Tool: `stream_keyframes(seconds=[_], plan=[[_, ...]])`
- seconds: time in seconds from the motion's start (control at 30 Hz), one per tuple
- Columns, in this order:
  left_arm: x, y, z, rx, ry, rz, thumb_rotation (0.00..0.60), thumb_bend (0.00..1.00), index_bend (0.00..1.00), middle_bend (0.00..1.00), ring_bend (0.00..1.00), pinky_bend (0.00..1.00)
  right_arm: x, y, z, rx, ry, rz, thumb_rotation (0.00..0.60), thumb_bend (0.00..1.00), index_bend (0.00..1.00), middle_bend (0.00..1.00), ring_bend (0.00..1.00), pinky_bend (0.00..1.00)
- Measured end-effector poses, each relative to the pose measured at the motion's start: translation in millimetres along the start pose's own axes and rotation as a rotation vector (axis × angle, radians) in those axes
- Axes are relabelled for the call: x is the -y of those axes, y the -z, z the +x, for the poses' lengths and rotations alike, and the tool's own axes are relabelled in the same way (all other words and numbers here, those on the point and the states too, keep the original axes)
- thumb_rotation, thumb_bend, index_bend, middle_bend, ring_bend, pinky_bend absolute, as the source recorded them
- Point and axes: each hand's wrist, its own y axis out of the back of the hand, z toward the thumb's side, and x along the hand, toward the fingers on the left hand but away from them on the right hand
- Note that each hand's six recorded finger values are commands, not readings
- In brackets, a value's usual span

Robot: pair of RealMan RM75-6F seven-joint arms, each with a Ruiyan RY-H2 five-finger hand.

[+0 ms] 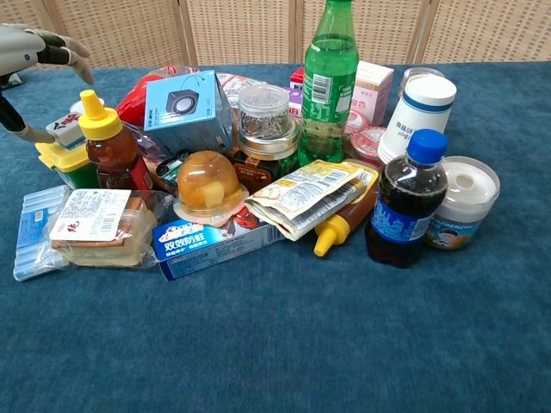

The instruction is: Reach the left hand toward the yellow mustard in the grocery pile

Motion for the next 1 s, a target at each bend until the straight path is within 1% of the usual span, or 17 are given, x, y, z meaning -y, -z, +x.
stream_keyframes(seconds=[0.3, 0.5, 0.63, 0.8, 1.0], plan=[[3.1, -2.2, 1.6, 0.0, 0.01, -0.005, 0.6, 0.24, 0.36, 0.0, 0.0, 0.0, -0.3, 0.3, 0.1, 0.001, 0.0, 0.001, 0.6, 0.0, 0.0, 0.0, 0.0, 0.0], [5.3, -5.6, 3.2, 0.003, 0.014, -0.005, 0.6, 0.24, 0.39, 0.0, 0.0, 0.0, -0.4, 0.3, 0.1, 0.002, 0.0, 0.0, 0.6, 0.0, 0.0, 0.0, 0.0, 0.0], [6.1, -7.0, 4.2, 0.003, 0.016, -0.001, 0.6, 0.23, 0.42, 0.0, 0.0, 0.0, -1.0, 0.7, 0.3, 0.003, 0.001, -0.003, 0.6, 0.0, 0.0, 0.0, 0.0, 0.0], [5.3, -8.4, 4.7, 0.002, 0.012, 0.003, 0.6, 0.23, 0.51, 0.0, 0.0, 0.0, -1.7, 1.1, 0.5, 0.003, 0.003, -0.005, 0.6, 0.0, 0.0, 0.0, 0.0, 0.0], [-0.2, -5.5, 3.5, -0.006, 0.003, -0.005, 0.6, 0.23, 0.54, 0.0, 0.0, 0.0, -2.5, 1.7, 0.3, 0.005, 0.005, -0.007, 0.6, 0.0, 0.0, 0.0, 0.0, 0.0]])
